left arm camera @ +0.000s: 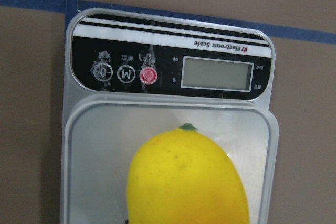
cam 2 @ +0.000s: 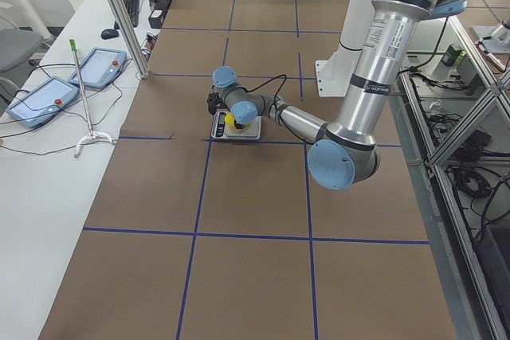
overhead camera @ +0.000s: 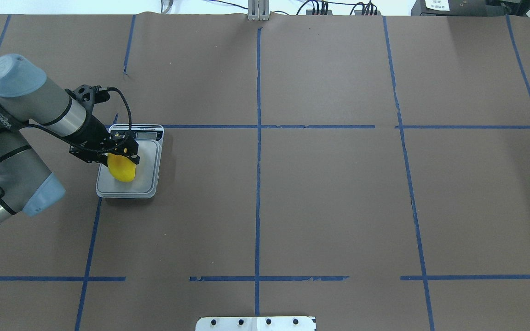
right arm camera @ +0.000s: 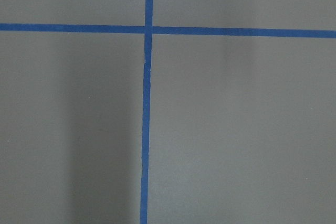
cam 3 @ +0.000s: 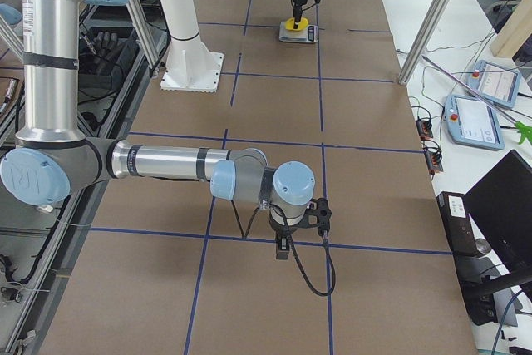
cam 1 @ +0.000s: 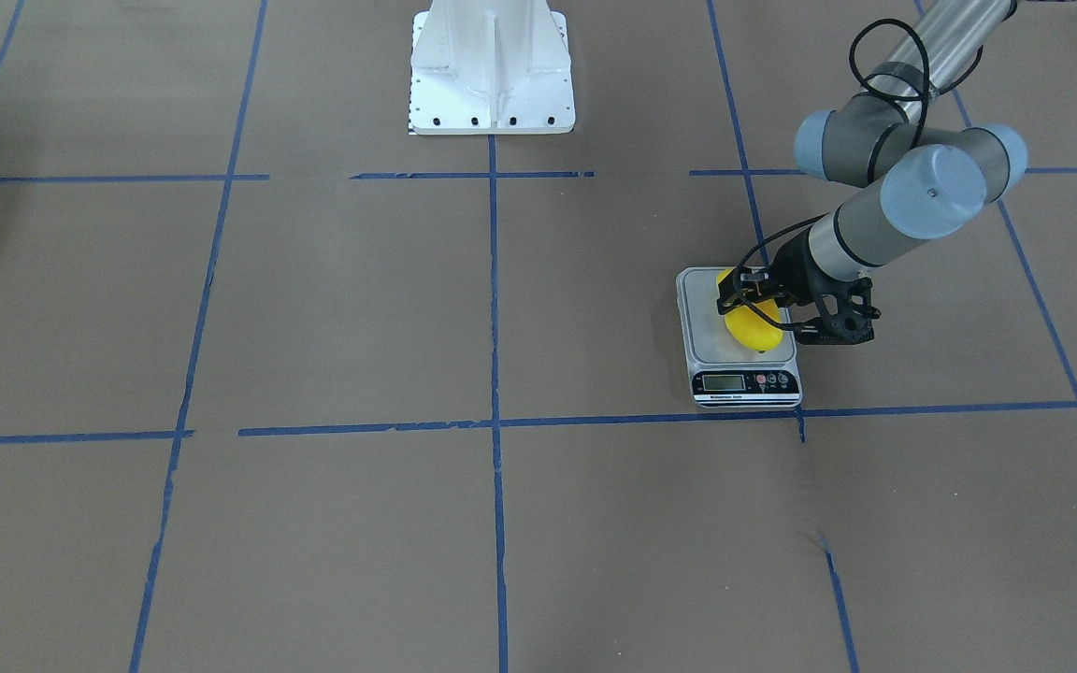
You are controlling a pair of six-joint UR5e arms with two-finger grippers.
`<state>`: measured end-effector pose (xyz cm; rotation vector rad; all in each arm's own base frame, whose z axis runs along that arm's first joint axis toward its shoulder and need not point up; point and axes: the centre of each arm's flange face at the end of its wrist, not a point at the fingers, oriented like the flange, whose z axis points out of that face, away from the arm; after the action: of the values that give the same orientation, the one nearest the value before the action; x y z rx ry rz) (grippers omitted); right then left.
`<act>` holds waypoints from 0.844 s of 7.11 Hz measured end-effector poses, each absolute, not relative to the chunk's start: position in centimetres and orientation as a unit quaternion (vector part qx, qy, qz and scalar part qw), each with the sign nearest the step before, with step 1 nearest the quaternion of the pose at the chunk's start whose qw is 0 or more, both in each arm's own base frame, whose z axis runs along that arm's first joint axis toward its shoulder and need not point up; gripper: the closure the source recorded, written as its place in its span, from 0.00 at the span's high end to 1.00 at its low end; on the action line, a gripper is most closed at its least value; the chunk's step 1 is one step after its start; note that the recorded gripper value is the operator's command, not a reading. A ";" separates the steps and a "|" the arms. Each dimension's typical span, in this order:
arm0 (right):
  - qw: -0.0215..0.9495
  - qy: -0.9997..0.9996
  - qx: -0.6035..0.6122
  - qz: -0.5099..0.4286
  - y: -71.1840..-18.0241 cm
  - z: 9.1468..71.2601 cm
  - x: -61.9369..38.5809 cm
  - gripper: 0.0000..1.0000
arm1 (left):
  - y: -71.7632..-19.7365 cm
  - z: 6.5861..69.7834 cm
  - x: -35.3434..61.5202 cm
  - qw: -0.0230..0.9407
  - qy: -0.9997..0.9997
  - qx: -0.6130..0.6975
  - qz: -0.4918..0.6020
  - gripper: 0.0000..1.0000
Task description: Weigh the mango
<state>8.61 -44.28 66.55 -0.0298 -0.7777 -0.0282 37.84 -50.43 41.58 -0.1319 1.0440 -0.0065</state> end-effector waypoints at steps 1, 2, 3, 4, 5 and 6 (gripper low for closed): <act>0.925 -0.379 -0.015 -0.014 -44.3 66.6 8.6 1.00 | -50.5 41.4 37.7 0.864 0.499 -0.062 -0.005 1.00; 0.925 -0.379 -0.015 -0.014 -44.3 66.6 8.6 1.00 | -50.9 40.6 36.6 0.862 0.503 -0.055 -0.010 1.00; 0.925 -0.379 -0.014 -0.014 -44.3 66.6 8.6 1.00 | -51.3 39.7 34.5 0.859 0.510 -0.042 -0.018 1.00; 0.925 -0.379 -0.015 -0.014 -44.3 66.6 8.6 1.00 | -51.7 39.8 31.9 0.859 0.511 -0.028 -0.024 1.00; 0.925 -0.379 -0.014 -0.014 -44.3 66.6 8.6 1.00 | -51.8 41.7 28.9 0.863 0.504 -0.014 -0.023 1.00; 0.925 -0.379 -0.015 -0.014 -44.3 66.6 8.6 1.00 | -51.7 45.2 25.1 0.871 0.490 0.001 -0.018 1.00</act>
<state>8.61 -44.27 66.56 -0.0299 -0.7776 -0.0281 25.10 -51.71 45.19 0.0022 1.0252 -0.0377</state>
